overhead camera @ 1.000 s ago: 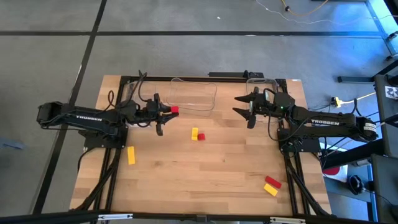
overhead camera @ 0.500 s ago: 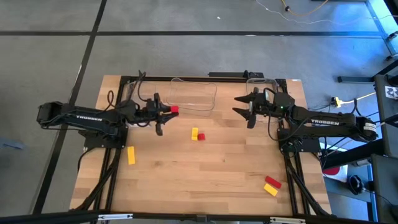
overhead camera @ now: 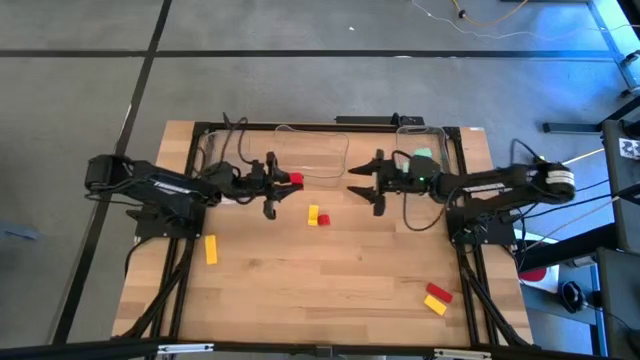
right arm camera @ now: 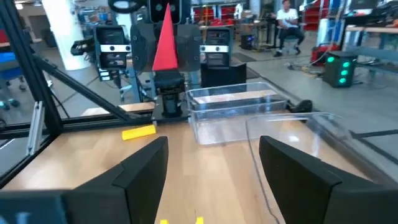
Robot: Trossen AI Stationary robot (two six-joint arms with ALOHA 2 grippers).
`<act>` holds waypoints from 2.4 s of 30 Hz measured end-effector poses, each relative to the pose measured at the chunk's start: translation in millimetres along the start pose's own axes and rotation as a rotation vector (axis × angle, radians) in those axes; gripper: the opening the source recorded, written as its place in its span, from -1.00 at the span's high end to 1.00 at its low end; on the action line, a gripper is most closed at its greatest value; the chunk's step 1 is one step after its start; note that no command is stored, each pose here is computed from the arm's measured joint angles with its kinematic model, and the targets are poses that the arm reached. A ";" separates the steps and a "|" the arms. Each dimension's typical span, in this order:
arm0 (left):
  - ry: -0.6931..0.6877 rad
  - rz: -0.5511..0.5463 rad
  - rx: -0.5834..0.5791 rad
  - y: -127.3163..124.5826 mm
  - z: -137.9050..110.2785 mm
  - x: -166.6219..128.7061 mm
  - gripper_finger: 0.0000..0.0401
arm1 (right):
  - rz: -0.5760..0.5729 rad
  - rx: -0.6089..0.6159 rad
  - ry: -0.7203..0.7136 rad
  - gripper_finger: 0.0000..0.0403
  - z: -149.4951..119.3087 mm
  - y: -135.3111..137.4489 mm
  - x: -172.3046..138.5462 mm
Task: Sort & place blocks by color
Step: Put the left red block into the middle transparent bin
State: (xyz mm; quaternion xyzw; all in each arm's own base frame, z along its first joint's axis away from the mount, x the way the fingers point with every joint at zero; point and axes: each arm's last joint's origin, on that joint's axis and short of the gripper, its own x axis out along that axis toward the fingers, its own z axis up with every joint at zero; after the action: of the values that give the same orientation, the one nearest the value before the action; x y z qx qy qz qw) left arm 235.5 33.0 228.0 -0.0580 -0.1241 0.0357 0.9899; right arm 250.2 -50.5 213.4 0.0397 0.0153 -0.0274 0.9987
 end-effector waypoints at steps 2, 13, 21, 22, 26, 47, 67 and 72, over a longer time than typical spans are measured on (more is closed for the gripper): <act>0.029 -0.013 -0.008 0.4 -2.8 7.8 0.60 | 0.028 -0.003 0.008 -0.27 0.0 -0.8 11.2; 0.128 0.001 -0.015 2.9 -17.7 29.7 0.60 | 0.181 -0.016 -0.042 -0.27 23.3 11.2 49.1; 0.160 -0.015 -0.019 -1.1 -28.4 46.7 0.60 | 0.101 -0.035 -0.050 -0.27 23.8 24.8 74.8; 0.164 -0.017 -0.020 -1.6 -29.2 47.4 0.60 | 0.090 -0.035 -0.054 -0.27 24.8 25.6 76.6; 0.157 -0.021 0.004 -2.2 -28.6 48.9 0.60 | 0.059 -0.032 -0.053 -0.27 24.3 24.9 79.1; 0.145 -0.023 0.008 -2.4 -27.6 48.9 0.45 | 0.064 -0.020 -0.029 0.83 21.3 27.4 78.8; 0.243 -0.001 0.015 -1.9 -4.4 34.7 0.34 | 0.055 -0.079 0.058 0.83 40.8 29.8 56.8; 0.269 0.002 0.022 -2.8 0.5 30.3 0.34 | 0.052 -0.081 0.081 0.83 43.4 30.1 52.4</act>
State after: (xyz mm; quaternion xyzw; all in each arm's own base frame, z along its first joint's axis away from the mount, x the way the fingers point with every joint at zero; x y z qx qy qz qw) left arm 264.8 32.9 236.2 -0.0518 0.0101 0.0297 0.9982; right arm 305.4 -26.8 257.3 0.0008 0.0559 0.0006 0.9984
